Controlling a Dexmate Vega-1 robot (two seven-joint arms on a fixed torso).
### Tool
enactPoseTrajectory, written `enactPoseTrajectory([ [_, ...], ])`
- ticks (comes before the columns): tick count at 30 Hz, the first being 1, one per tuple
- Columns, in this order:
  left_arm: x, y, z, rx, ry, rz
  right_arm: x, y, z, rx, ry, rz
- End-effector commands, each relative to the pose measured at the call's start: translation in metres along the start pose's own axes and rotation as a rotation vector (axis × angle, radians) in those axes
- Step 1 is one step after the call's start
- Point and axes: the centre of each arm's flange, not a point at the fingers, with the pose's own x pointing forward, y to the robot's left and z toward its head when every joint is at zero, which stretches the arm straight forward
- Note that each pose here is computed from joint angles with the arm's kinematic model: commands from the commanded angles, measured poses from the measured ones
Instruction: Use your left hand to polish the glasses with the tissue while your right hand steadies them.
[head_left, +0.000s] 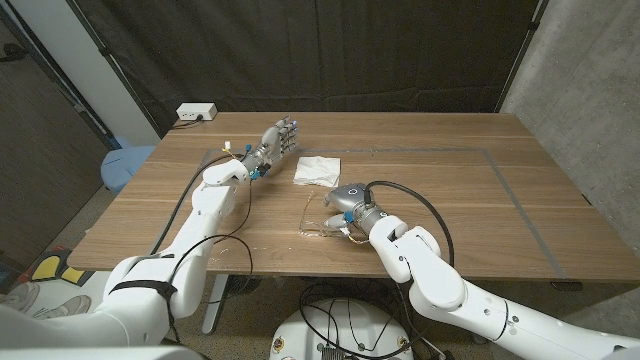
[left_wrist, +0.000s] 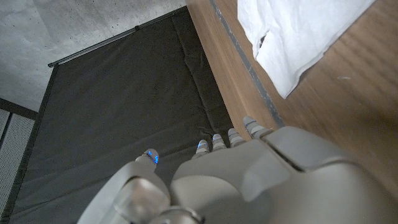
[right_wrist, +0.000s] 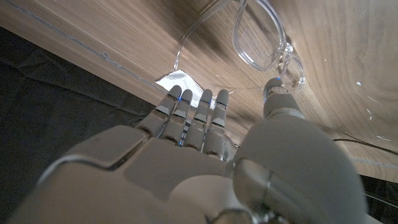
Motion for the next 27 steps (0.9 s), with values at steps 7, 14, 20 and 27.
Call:
enactPoseTrajectory([
  [7,0.02,-0.006,0.005,-0.001,0.018,-0.03,-0.018,0.006,-0.012,0.025,0.065,0.054],
  [14,0.025,-0.008,0.005,-0.003,0.023,-0.033,-0.016,0.011,-0.006,0.083,0.01,0.045],
  [20,0.027,-0.007,0.005,-0.004,0.025,-0.033,-0.013,0.013,-0.001,0.075,0.01,0.028],
  [27,0.029,-0.006,0.005,-0.003,0.027,-0.035,-0.01,0.018,0.0,0.05,0.024,0.02],
])
